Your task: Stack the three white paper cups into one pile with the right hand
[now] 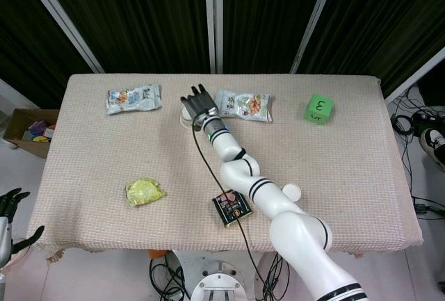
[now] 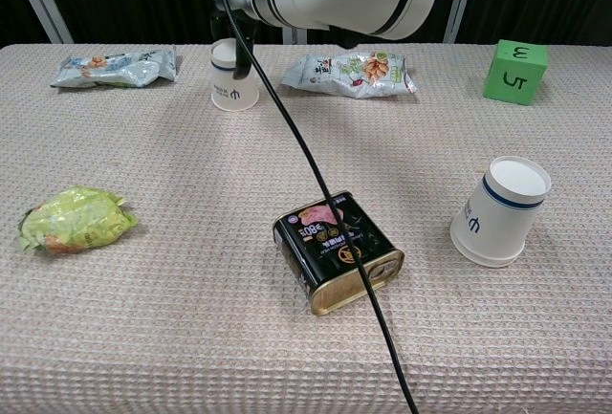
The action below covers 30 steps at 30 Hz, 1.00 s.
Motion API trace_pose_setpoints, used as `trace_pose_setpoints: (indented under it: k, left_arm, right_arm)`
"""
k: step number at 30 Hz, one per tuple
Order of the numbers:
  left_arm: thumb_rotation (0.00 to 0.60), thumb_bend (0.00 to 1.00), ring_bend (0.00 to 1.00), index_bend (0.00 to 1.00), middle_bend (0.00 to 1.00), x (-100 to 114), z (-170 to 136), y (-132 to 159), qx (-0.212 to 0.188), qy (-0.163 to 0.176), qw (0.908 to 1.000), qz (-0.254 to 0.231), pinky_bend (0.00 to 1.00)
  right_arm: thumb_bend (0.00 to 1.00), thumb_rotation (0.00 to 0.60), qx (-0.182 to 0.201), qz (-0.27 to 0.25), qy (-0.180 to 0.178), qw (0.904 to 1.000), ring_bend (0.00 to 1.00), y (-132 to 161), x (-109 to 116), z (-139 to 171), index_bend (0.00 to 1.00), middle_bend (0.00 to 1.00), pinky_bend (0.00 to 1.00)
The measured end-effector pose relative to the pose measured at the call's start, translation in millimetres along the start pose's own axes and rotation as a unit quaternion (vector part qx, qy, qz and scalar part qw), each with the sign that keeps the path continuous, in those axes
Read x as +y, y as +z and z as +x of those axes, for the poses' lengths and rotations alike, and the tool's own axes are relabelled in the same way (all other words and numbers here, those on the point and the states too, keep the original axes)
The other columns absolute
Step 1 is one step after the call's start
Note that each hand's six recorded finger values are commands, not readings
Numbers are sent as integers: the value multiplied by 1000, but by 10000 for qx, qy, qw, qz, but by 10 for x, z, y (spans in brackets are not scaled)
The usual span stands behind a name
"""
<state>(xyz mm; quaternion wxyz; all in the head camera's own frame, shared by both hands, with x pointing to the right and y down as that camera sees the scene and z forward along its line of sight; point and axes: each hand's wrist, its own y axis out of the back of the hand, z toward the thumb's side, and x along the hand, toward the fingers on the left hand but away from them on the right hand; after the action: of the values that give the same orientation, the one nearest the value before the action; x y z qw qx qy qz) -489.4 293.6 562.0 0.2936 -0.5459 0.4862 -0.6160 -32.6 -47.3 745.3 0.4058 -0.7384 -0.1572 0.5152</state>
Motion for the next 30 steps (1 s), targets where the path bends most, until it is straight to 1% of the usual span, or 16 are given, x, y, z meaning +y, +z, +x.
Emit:
trace_pose_setpoints:
  k: [2, 10, 14, 20, 23, 26, 30]
  left_arm:
    - [600, 189, 132, 219, 152, 2, -2, -6, 6, 2, 10000, -9, 145]
    - [600, 189, 131, 219, 152, -3, 0, -24, 21, -6, 10000, -11, 145]
    - [600, 190, 132, 220, 151, 1, -2, -32, 29, 3, 10000, -11, 145]
    - [600, 190, 131, 220, 151, 3, 18, -9, -31, 21, 10000, -21, 145]
    - [600, 190, 131, 220, 152, 16, 34, 14, -87, 44, 10000, -11, 145]
    - [600, 190, 131, 219, 152, 30, 47, 46, -158, 68, 9999, 2, 145]
    - [600, 189, 131, 220, 151, 40, 64, 98, -262, 82, 9996, 9, 145]
  right_arm:
    - [176, 600, -23, -22, -26, 10000, 56, -5, 3, -3, 314, 339, 0]
    - [211, 600, -55, 43, -150, 9999, 135, 15, 8, -4, 504, 416, 33]
    - [218, 600, -72, 67, -223, 9997, 160, -6, 33, -2, 530, 432, 44]
    - [225, 600, -3, 56, -369, 9993, 188, -67, 141, 23, 554, 448, 58]
    - [227, 600, 120, 4, -400, 9991, 190, -94, 193, 64, 565, 454, 80]
    - [227, 600, 327, -122, -359, 9987, 191, -112, 231, 151, 567, 459, 88]
    - [228, 600, 719, -321, -246, 9966, 198, -136, 290, 411, 563, 461, 89]
